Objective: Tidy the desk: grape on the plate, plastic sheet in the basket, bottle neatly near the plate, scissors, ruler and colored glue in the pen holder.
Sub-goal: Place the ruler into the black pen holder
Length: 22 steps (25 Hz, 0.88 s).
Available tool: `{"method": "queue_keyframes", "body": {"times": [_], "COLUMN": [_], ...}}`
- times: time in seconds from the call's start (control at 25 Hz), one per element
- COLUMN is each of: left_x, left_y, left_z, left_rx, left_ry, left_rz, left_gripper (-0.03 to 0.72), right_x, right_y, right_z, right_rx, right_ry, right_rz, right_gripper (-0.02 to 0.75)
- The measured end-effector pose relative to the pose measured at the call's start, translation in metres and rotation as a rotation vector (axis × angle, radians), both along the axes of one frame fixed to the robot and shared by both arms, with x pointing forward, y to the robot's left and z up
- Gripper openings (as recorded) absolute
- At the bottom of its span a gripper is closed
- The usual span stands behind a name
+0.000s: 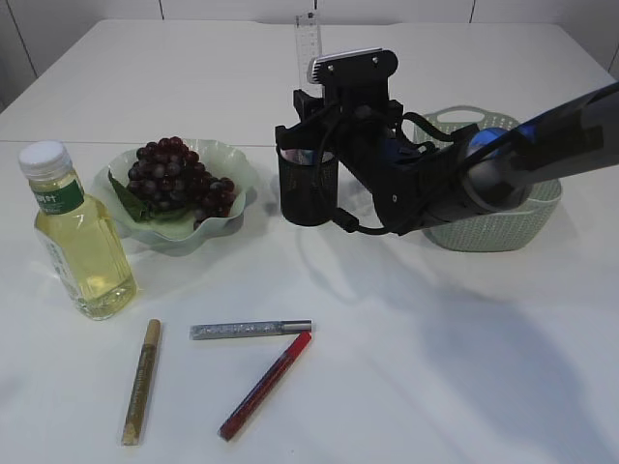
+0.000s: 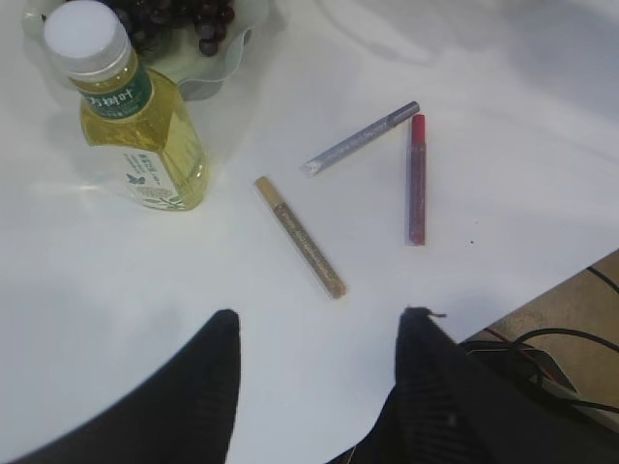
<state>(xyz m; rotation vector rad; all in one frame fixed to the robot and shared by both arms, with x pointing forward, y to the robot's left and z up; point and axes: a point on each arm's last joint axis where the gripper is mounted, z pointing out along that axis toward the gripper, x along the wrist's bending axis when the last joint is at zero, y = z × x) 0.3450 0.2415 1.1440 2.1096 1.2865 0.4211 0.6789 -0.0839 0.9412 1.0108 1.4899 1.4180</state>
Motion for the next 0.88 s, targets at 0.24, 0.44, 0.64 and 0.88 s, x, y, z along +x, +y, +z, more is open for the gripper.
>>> {"method": "queue_keyframes", "body": {"times": [0.24,0.44,0.64,0.88], "left_x": [0.0003,0.0009,0.0010,0.0011], "left_y": [-0.0001,-0.0004,-0.0005,-0.0006], "left_z": [0.0003,0.0009,0.0010,0.0011], "left_rx": [-0.002,-0.007,-0.008,-0.009], "left_ry": [-0.004,-0.012,-0.015,-0.016], "left_rz": [0.000,0.001,0.001,0.001], "left_gripper": [0.379,0.379,0.379,0.379], "right_x": [0.0000,0.0000,0.0000,0.0000], "right_y": [0.0000,0.0000,0.0001,0.0000], "right_z": [-0.0002,-0.0003,-0.0005,-0.0004], "right_rx": [-0.001,-0.001,-0.002,-0.001], "right_ry": [0.002,0.003,0.005,0.004], "right_rz": [0.000,0.000,0.001,0.001], "right_gripper": [0.295,0.300,0.304,0.321]}}
